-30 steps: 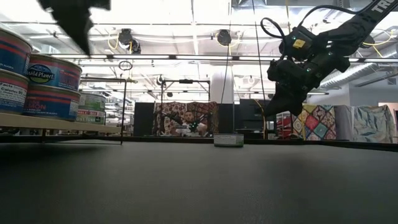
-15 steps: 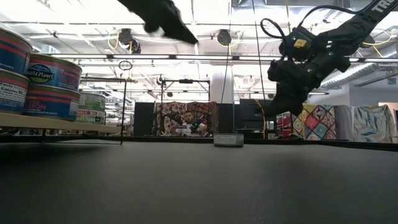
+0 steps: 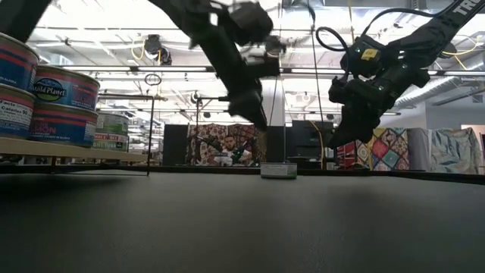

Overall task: Stack canned seafood by type on shelf
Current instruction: Stack the green tuna can on top of the green cans on the shelf

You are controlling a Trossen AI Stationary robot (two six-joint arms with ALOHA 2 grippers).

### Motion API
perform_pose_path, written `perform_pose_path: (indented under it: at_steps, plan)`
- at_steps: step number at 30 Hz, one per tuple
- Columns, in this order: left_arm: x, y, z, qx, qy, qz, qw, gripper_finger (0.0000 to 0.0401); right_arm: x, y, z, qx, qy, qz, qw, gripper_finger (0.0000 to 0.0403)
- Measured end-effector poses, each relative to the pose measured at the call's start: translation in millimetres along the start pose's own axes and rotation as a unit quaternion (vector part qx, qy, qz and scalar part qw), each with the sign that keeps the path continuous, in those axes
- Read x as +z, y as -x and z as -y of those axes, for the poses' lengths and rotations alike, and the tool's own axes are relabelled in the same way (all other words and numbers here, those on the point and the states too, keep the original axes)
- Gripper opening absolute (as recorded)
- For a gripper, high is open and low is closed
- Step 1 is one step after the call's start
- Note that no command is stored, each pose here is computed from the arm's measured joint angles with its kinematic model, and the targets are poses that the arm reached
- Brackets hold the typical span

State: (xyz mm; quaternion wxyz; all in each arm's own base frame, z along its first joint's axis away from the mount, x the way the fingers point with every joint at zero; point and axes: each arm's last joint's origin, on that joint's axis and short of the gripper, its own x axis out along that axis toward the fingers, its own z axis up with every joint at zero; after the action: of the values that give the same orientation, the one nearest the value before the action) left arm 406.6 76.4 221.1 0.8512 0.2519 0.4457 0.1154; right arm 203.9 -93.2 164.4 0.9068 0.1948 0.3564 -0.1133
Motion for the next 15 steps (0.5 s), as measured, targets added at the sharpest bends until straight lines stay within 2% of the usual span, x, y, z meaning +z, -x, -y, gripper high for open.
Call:
perform_pose_path:
  at_steps: [3,9,15]
  plan:
    - [-4,-22,0,-0.005,-0.007,-0.023,1.0,0.0176,0,0,0,0.0,0.003,-0.001,1.0,0.0]
    - [-9,-41,7,-0.018,-0.079,-0.035,0.996,0.018,-1,0,0,-0.001,0.013,-0.005,1.0,0.0]
    - [-12,-54,14,-0.03,-0.084,-0.032,0.995,0.018,-2,0,0,-0.001,0.016,-0.008,1.0,0.0]
